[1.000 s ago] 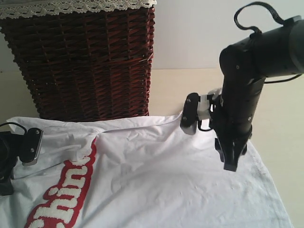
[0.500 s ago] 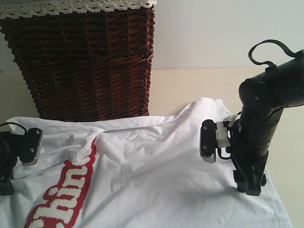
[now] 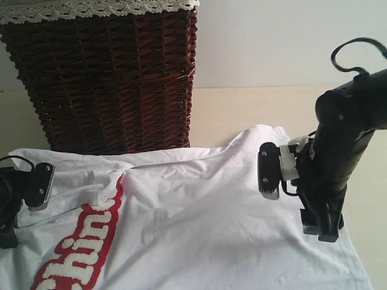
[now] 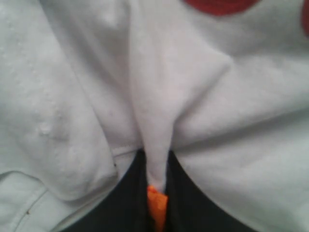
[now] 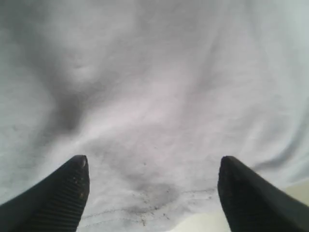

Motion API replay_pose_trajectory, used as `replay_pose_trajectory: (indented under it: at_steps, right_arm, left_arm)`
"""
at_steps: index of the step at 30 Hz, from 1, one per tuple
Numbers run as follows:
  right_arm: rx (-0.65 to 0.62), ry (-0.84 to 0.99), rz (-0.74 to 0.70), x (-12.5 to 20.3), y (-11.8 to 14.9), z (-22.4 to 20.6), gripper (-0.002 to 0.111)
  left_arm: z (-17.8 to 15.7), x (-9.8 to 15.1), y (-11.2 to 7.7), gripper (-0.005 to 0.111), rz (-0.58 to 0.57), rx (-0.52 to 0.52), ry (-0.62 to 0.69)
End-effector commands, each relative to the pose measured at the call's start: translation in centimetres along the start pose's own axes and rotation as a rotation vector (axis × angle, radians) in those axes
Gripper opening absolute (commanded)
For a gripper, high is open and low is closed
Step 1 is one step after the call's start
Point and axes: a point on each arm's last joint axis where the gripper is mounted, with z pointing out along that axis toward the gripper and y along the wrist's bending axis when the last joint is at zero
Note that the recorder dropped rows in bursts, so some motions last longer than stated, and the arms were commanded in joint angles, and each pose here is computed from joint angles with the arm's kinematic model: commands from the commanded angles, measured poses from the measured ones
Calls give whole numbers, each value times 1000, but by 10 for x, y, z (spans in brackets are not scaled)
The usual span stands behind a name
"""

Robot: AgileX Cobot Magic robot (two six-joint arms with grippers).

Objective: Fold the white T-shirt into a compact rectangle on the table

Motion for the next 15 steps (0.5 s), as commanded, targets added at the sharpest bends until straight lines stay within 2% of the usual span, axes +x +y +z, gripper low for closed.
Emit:
replay_pose_trajectory:
  at_steps: [1,8,15]
  right_arm:
    - [20,-71,34,0,2,-22,71]
    - [-67,-61,-6,-1,10,-10,59]
    - [-66,-49,-8,-3,7,7,60]
  left_arm:
    - [14,2,1,1,14,-4,9]
    - [14,2,1,1,14,-4,9]
    - [14,2,1,1,14,-4,9]
